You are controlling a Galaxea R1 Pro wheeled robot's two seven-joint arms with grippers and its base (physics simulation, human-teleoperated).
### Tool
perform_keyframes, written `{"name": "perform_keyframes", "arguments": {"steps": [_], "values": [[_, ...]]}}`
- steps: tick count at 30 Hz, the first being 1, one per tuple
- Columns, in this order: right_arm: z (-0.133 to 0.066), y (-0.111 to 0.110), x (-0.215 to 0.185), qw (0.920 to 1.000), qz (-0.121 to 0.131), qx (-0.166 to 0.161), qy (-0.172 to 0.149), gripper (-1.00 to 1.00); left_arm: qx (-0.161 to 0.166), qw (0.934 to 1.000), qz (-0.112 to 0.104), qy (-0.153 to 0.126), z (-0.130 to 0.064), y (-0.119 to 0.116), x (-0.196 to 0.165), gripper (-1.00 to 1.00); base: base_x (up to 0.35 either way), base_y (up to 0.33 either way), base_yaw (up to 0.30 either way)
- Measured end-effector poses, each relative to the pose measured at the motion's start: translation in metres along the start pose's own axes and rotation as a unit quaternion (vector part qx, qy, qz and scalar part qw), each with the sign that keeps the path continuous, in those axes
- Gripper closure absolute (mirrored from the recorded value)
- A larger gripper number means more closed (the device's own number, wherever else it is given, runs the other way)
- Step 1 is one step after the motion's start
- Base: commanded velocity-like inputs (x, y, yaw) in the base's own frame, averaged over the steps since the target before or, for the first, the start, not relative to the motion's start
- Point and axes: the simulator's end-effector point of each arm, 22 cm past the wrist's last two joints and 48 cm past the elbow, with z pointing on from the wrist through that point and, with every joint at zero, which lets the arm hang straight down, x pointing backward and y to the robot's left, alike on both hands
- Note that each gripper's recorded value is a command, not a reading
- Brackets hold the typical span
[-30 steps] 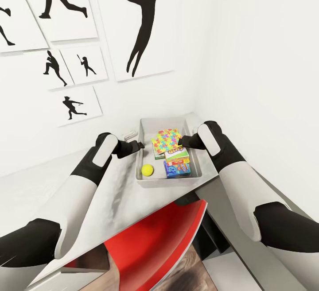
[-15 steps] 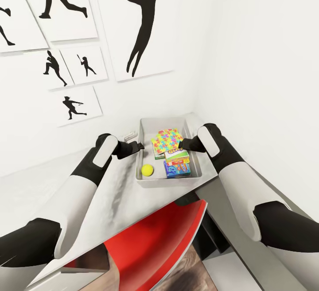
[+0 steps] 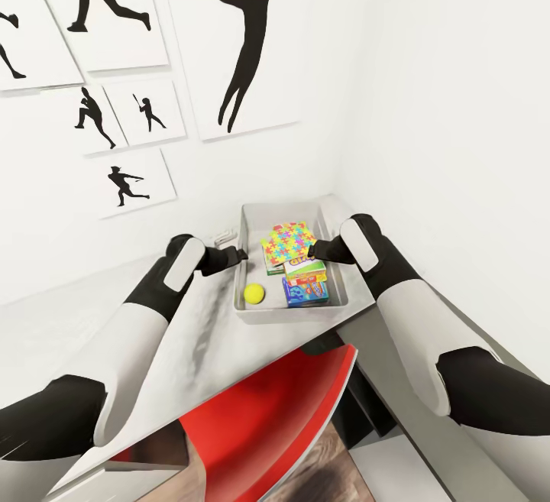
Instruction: Put all the toys in the child's room - the three board games (two on the bed and one on the table), the two jigsaw puzzles on the table, and the tennis ball on the table - inside the toy box on the table in the child's room.
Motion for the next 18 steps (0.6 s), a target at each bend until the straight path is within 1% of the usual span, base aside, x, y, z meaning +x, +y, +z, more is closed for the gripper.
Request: {"name": "perform_keyframes", "arguments": {"steps": [18], "values": [[0.0045, -0.0018, 0.0070, 1.0000, 0.000, 0.003, 0.008, -1.00, 0.002, 1.0000, 0.001, 0.003, 0.0062, 0.0039, 0.0045, -1.00, 0.000, 0.000, 0.000]]}}
